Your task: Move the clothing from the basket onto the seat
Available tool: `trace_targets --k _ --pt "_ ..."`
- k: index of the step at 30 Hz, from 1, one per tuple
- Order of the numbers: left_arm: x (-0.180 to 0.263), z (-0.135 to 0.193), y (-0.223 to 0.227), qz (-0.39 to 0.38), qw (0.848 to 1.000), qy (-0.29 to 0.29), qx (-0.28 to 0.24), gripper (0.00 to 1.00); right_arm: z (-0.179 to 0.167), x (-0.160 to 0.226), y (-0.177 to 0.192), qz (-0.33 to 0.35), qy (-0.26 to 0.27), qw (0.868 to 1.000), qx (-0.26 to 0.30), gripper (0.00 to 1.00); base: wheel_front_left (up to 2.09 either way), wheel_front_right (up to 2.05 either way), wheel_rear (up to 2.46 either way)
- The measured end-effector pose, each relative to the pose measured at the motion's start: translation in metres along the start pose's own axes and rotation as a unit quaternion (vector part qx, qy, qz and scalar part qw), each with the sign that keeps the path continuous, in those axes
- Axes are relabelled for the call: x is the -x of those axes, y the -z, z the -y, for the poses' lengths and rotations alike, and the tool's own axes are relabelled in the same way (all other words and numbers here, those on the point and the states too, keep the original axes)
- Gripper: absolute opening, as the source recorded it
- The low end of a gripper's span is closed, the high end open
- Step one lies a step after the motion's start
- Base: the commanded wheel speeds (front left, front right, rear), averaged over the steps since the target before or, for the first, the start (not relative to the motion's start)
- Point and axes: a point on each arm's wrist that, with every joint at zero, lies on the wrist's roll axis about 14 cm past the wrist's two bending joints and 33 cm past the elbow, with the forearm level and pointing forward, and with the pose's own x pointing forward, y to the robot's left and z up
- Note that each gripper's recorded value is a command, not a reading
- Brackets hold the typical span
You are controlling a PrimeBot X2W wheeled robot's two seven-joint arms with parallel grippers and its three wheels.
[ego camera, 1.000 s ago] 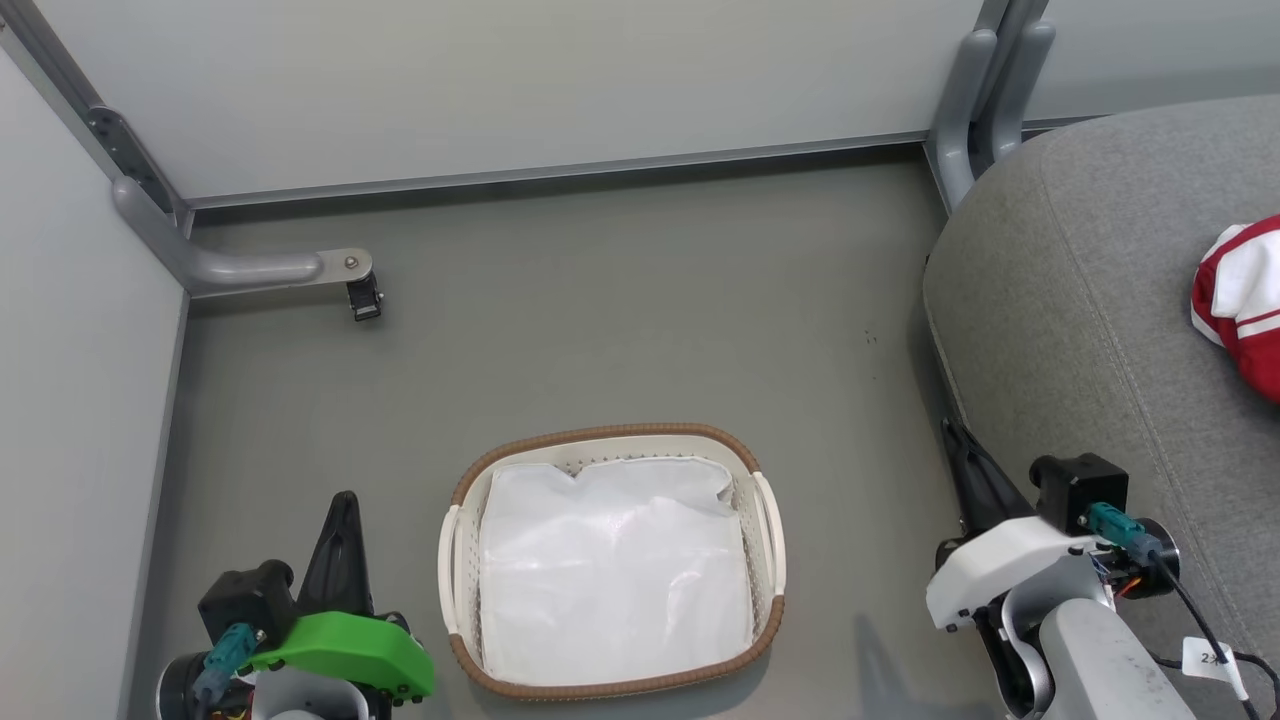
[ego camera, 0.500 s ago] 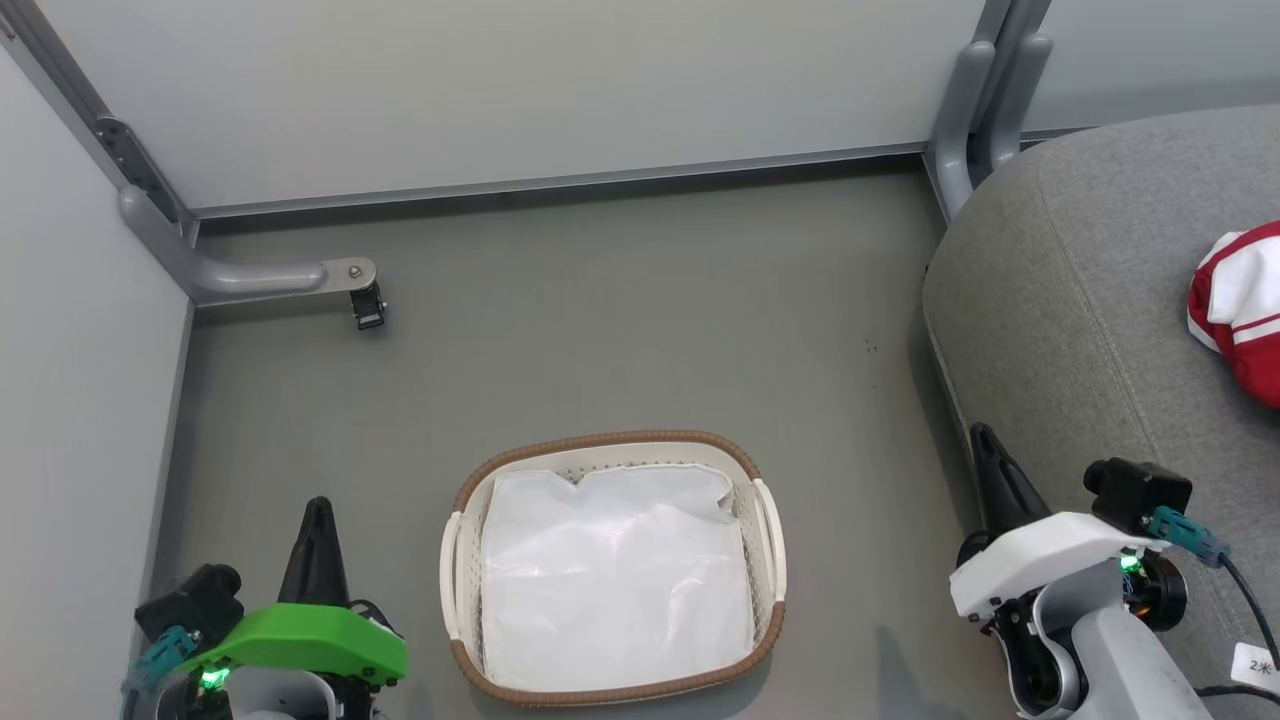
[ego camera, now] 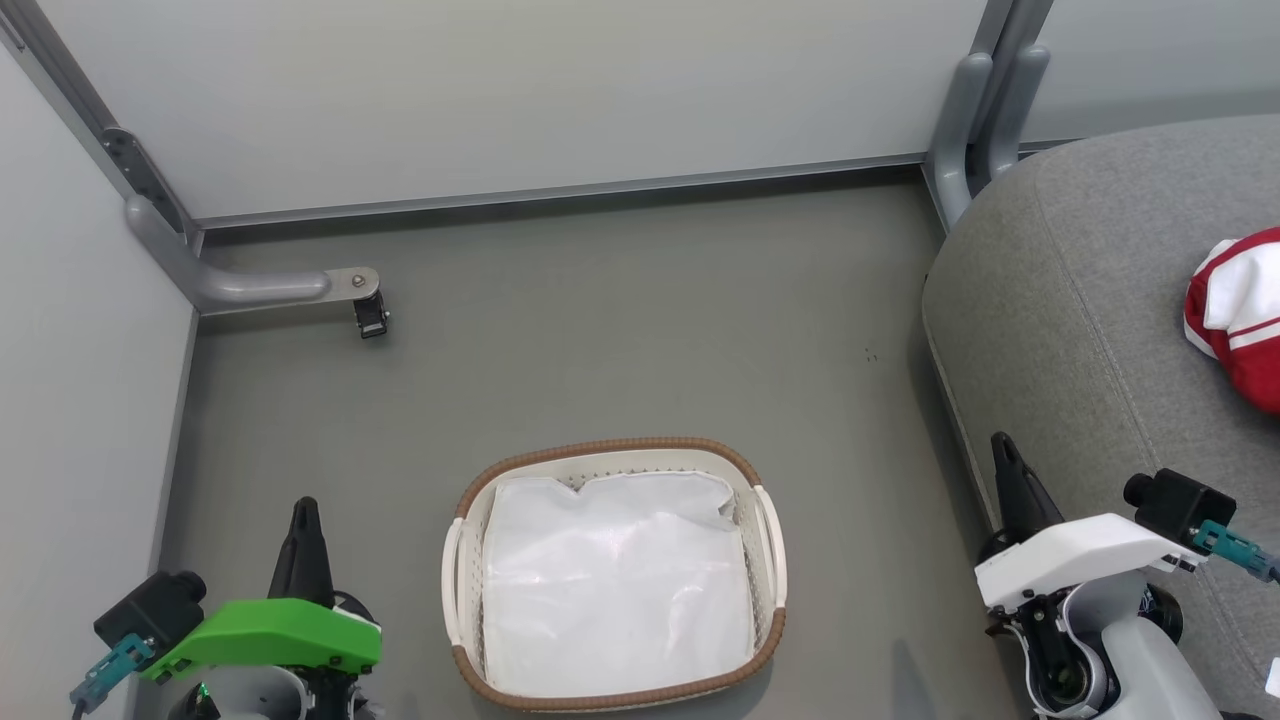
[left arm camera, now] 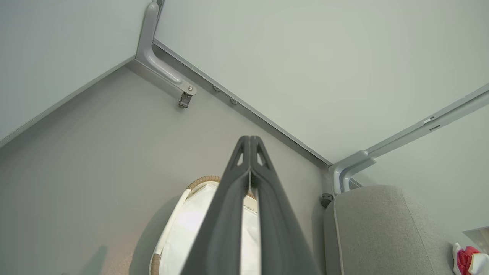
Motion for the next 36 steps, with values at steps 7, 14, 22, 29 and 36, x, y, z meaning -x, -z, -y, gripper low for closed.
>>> trace_targets --k 7,14,22,29,36 --pt "0.000 0.001 -0.003 0.000 0.999 0.001 0.049 0.00 0.000 0.001 -0.006 0.006 0.003 0.999 -0.050 0.00 0.00 0.00 0.00" --pt "0.001 0.001 -0.008 0.002 0.996 0.003 0.091 0.00 0.003 0.004 -0.008 0.007 0.007 0.995 -0.096 0.00 0.00 0.00 0.00" --pt "0.002 0.004 -0.014 0.005 0.990 0.009 0.144 0.00 0.002 0.006 -0.014 0.012 0.005 0.989 -0.150 0.00 0.00 0.00 0.00" --pt "0.002 0.005 -0.018 0.005 0.983 0.014 0.180 0.00 0.002 0.007 -0.018 0.016 0.004 0.982 -0.188 0.00 0.00 0.00 0.00" --pt "0.003 0.006 -0.023 0.009 0.976 0.020 0.214 0.00 0.003 0.011 -0.020 0.017 0.003 0.974 -0.225 0.00 0.00 0.00 0.00"
